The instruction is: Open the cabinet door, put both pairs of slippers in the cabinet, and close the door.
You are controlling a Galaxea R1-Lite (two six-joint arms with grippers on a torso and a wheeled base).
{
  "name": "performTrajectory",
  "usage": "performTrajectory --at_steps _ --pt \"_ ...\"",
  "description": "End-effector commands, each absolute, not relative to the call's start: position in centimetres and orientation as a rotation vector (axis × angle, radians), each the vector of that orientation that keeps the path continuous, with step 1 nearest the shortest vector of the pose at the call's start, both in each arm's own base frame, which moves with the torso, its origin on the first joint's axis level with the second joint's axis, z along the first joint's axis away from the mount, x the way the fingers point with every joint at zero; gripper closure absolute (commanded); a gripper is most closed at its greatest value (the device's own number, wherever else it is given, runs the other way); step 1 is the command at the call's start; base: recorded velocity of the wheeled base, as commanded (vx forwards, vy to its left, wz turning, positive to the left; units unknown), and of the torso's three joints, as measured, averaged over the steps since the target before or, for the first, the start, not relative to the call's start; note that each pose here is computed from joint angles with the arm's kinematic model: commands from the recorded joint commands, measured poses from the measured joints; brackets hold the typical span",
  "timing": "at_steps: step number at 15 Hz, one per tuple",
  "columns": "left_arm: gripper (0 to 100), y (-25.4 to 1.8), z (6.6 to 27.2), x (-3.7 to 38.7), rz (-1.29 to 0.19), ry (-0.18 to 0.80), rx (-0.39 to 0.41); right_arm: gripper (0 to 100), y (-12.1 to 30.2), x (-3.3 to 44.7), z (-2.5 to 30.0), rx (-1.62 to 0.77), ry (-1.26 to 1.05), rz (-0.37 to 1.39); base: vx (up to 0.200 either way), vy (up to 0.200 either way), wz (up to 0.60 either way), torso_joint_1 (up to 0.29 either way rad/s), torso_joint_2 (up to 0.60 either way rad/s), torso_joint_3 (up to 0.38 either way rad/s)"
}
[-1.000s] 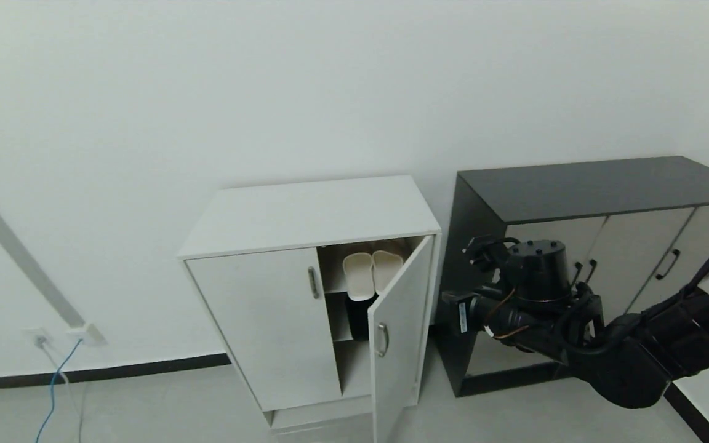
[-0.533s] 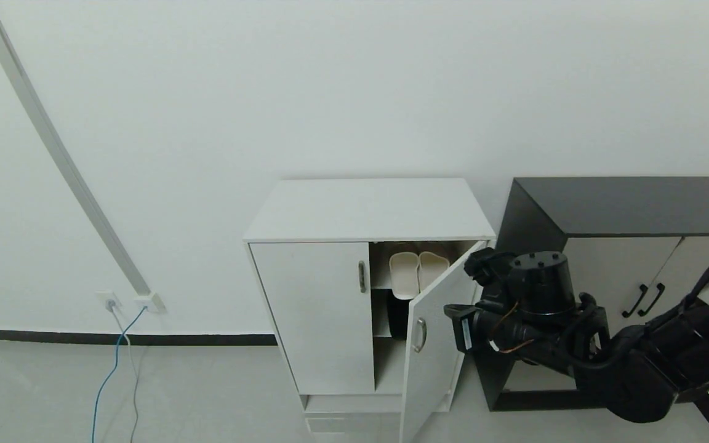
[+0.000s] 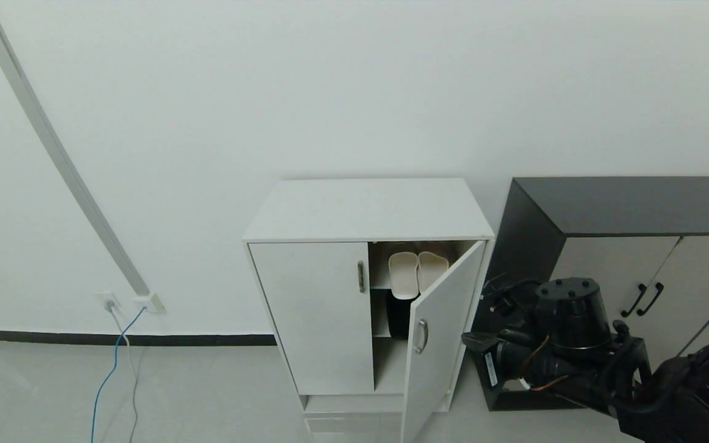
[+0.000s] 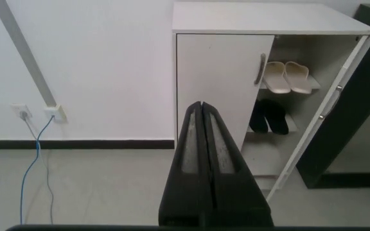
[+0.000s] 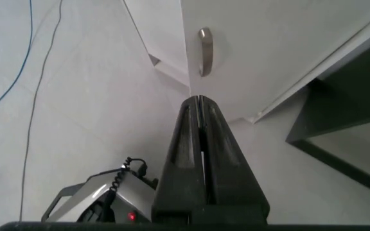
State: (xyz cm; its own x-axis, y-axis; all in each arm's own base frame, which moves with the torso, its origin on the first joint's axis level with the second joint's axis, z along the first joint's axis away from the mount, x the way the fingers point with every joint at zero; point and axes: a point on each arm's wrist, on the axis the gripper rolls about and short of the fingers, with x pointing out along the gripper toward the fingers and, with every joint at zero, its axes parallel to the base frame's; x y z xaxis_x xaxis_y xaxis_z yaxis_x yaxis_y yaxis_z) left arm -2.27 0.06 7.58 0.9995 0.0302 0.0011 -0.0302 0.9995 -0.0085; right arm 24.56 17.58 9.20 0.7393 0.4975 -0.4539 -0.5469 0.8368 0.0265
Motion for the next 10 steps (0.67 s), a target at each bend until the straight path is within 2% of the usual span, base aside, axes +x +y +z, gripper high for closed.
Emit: performTrajectory --at_steps 1,4,10 --pt "100 0.1 7.6 -2.3 0.031 -0.002 -0.009 100 17.4 24.1 8.9 -0.117 0.477 0.579 0.200 0.000 0.00 0.002 0.01 0.007" --pt "100 0.1 7.6 -2.3 0.031 -0.002 -0.008 100 17.1 23.4 8.2 -0.125 0.509 0.582 0.200 0.000 0.00 -0.007 -0.01 0.004" --pt "100 0.1 7.6 -2.3 0.032 -0.002 -0.009 100 18.0 24.7 6.2 -0.113 0.490 0.584 0.000 0.000 0.00 0.000 0.00 0.000"
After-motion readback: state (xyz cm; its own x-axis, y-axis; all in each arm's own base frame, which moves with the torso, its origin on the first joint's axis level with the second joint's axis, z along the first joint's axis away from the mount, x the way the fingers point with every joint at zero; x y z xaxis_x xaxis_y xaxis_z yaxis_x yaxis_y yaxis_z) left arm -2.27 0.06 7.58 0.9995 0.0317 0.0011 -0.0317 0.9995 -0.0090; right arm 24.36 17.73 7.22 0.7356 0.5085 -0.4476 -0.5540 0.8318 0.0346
